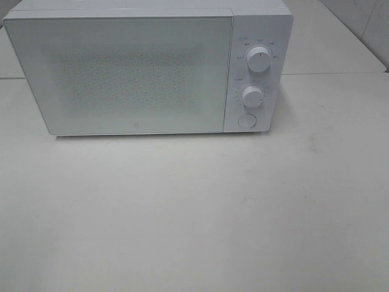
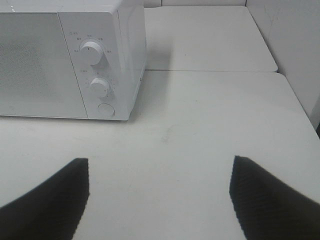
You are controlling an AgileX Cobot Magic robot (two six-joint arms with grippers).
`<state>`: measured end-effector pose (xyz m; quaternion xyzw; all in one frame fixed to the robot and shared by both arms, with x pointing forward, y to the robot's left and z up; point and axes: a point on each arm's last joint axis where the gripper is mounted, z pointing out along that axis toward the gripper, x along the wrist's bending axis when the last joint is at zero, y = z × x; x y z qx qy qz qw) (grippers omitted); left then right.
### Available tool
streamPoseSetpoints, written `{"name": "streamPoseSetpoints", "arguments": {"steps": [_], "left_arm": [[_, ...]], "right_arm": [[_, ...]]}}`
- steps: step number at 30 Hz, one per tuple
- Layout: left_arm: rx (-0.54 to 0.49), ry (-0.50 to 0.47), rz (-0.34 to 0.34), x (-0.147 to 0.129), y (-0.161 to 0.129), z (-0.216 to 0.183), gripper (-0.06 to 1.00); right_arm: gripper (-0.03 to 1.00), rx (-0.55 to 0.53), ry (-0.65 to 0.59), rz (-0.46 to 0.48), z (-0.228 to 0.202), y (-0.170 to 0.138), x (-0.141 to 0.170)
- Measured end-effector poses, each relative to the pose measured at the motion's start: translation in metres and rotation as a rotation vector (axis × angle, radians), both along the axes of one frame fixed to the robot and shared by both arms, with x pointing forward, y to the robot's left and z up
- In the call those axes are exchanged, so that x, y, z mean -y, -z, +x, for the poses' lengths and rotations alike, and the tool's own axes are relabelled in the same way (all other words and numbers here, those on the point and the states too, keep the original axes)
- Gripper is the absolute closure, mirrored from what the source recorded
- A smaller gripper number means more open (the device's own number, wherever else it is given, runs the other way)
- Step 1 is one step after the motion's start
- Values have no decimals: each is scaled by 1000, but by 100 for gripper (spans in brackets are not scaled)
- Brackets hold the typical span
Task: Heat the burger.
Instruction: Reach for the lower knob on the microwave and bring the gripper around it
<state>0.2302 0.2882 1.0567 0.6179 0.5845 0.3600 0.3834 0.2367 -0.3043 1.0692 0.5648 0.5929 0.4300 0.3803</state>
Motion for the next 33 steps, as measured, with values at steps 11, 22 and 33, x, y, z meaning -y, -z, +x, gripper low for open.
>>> {"name": "streamPoseSetpoints", "arguments": {"steps": [11, 22, 33], "left_arm": [[0, 0, 0, 0, 0, 0, -3], [0, 0, 0, 0, 0, 0, -3], [0, 0, 0, 0, 0, 0, -3]], "right_arm": [[21, -54, -8, -16, 40, -9, -6], [21, -27, -24, -19, 85, -16, -14], [21, 29, -42, -13, 126, -17, -22]]}}
